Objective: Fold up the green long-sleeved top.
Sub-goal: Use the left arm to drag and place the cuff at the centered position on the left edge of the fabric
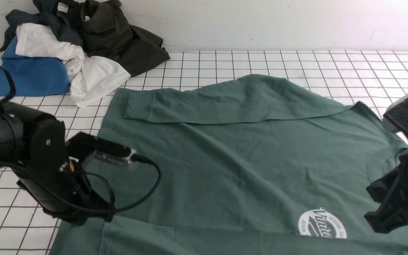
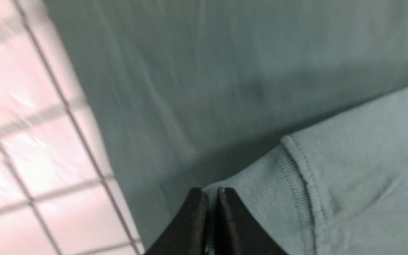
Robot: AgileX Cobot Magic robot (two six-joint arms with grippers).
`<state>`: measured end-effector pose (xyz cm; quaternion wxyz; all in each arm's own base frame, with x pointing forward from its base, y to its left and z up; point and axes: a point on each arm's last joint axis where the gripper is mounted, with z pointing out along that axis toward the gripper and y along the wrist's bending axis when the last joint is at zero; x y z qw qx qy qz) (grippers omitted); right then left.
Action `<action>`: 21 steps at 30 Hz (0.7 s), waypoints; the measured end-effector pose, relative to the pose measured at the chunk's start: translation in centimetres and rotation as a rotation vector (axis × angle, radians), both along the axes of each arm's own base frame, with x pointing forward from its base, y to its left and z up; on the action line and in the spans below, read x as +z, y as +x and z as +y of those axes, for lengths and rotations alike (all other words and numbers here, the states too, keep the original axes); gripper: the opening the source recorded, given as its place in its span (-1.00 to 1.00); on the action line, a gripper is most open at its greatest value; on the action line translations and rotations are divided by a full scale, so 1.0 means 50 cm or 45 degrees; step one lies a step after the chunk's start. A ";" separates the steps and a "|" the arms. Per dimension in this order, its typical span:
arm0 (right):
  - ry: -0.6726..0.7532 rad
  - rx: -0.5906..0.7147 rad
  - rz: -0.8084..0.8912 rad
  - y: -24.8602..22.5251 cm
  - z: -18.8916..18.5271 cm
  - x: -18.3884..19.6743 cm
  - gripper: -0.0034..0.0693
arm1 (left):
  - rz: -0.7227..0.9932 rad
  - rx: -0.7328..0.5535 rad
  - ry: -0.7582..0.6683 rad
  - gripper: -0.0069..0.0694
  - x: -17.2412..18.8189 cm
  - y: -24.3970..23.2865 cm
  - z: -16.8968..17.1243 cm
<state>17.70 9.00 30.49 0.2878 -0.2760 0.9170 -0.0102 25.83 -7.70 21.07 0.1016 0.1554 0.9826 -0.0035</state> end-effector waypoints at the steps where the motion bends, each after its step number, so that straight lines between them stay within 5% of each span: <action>1: -0.001 -0.021 0.009 0.005 -0.004 -0.003 -0.88 | -0.047 -0.008 -0.012 -0.79 0.023 0.011 -0.003; 13: 0.058 -0.239 0.282 0.079 -0.047 -0.077 -0.94 | -0.349 -0.151 -0.013 -0.79 0.221 0.144 -0.039; 21: 0.040 -0.239 0.347 0.103 -0.039 -0.111 -0.94 | -0.353 -0.164 0.077 -0.79 0.210 0.244 -0.058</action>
